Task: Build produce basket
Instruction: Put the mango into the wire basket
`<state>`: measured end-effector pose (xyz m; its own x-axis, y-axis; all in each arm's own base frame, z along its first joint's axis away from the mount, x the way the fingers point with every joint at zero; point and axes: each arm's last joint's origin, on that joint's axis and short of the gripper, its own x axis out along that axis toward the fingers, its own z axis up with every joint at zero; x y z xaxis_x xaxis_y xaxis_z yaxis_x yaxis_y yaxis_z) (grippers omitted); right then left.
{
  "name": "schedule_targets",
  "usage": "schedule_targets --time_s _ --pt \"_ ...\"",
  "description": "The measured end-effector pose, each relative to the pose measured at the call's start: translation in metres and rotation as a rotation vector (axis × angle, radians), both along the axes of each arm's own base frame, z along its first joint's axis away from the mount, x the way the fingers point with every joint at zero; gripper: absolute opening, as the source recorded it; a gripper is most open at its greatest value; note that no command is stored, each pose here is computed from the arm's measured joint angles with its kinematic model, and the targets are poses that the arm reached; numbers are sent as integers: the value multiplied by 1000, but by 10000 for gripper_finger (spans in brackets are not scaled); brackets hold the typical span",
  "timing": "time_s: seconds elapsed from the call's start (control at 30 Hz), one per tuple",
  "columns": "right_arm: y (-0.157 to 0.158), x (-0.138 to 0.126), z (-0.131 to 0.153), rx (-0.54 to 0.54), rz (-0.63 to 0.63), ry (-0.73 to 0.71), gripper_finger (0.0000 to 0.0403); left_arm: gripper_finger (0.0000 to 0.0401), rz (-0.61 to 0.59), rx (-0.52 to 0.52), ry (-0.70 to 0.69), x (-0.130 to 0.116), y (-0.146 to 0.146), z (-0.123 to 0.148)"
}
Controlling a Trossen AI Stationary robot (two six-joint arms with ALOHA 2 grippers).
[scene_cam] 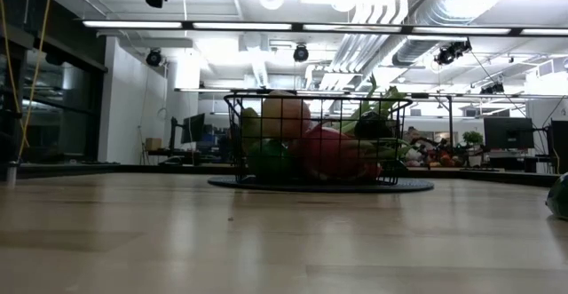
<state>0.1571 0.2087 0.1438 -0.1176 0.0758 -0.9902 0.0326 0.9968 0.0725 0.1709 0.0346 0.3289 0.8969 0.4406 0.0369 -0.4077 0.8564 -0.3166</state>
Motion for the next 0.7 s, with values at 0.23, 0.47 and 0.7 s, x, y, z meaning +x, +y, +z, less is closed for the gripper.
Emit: schedule_targets --time_s 0.23,0.47,0.7 --pt "-9 -7 11 -47 31 18 262 392 19 -1 0 0 0 0" --pt "-38 -11 56 -90 88 -92 228 392 18 -1 -1 0 0 0" --pt "-92 13 108 -17 -128 -457 228 392 6 -3 -2 0 0 0"
